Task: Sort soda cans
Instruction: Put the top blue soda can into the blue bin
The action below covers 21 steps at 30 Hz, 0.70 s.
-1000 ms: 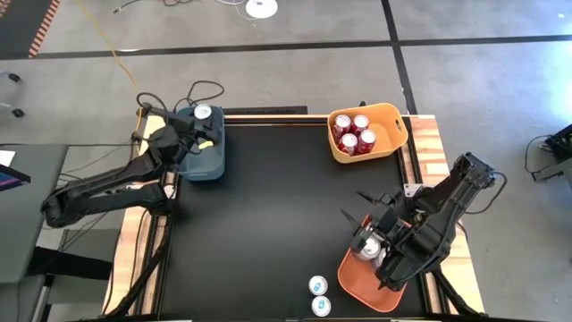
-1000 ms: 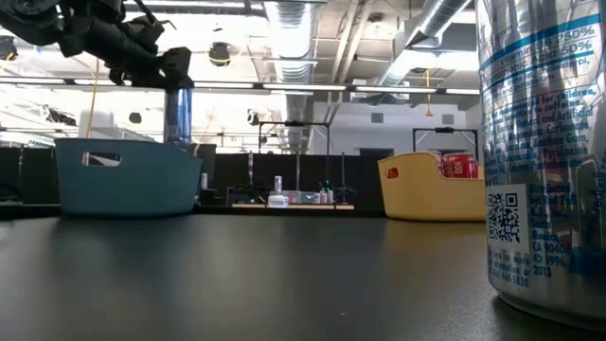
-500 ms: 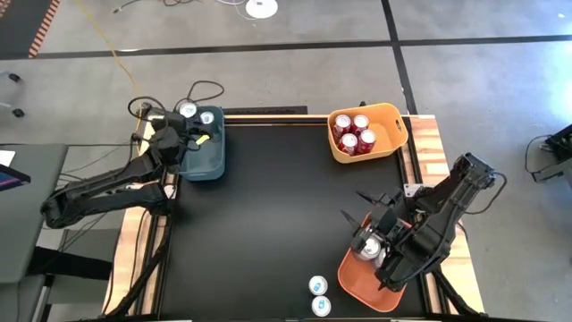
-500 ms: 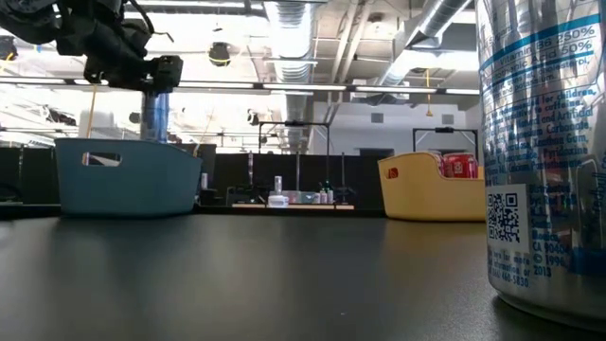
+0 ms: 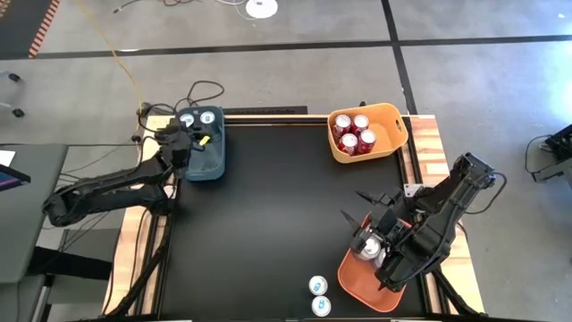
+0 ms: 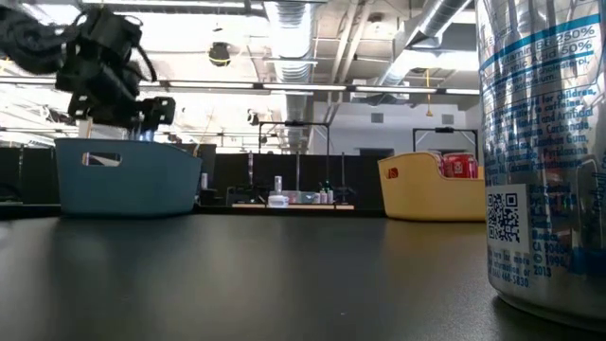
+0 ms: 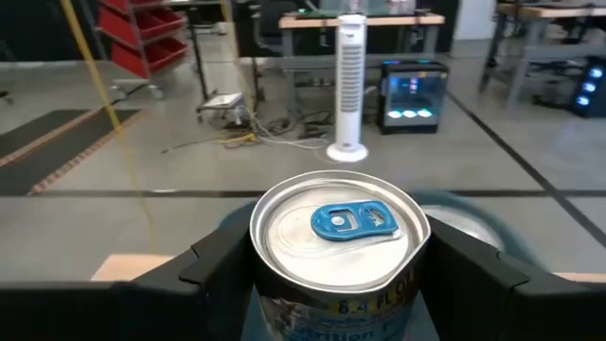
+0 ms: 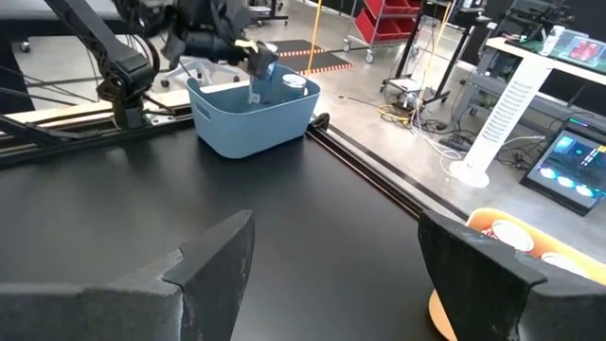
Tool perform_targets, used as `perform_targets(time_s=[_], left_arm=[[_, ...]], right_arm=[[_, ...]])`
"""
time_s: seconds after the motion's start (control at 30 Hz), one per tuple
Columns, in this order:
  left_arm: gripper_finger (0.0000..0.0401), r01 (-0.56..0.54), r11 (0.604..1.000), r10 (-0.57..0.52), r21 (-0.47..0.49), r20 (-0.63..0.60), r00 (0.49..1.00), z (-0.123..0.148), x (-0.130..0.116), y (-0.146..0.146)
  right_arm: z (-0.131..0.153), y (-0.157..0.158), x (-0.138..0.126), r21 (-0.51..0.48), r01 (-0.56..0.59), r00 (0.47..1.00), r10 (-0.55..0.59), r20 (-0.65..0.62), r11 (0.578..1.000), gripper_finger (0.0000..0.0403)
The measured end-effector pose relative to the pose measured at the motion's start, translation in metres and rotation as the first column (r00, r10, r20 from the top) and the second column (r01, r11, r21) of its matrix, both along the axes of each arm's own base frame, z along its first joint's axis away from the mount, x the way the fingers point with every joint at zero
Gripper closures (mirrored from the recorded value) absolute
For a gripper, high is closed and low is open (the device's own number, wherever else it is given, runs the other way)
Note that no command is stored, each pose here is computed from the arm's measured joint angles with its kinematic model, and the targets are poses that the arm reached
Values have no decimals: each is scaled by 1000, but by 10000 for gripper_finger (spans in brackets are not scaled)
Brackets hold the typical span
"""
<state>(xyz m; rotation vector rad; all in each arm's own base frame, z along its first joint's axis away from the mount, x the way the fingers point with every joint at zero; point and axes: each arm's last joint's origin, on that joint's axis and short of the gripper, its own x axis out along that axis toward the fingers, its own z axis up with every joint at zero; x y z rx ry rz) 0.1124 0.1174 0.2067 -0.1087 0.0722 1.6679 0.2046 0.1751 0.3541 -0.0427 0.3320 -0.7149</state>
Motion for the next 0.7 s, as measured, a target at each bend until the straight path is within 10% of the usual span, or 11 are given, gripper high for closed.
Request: perform_targets(time_s=[0.7], left_arm=[[157, 12, 999, -12, 30, -19, 1000, -42, -9, 22]], right_arm=[[0, -3, 2, -10, 13, 1000, -14, -9, 1000, 88]])
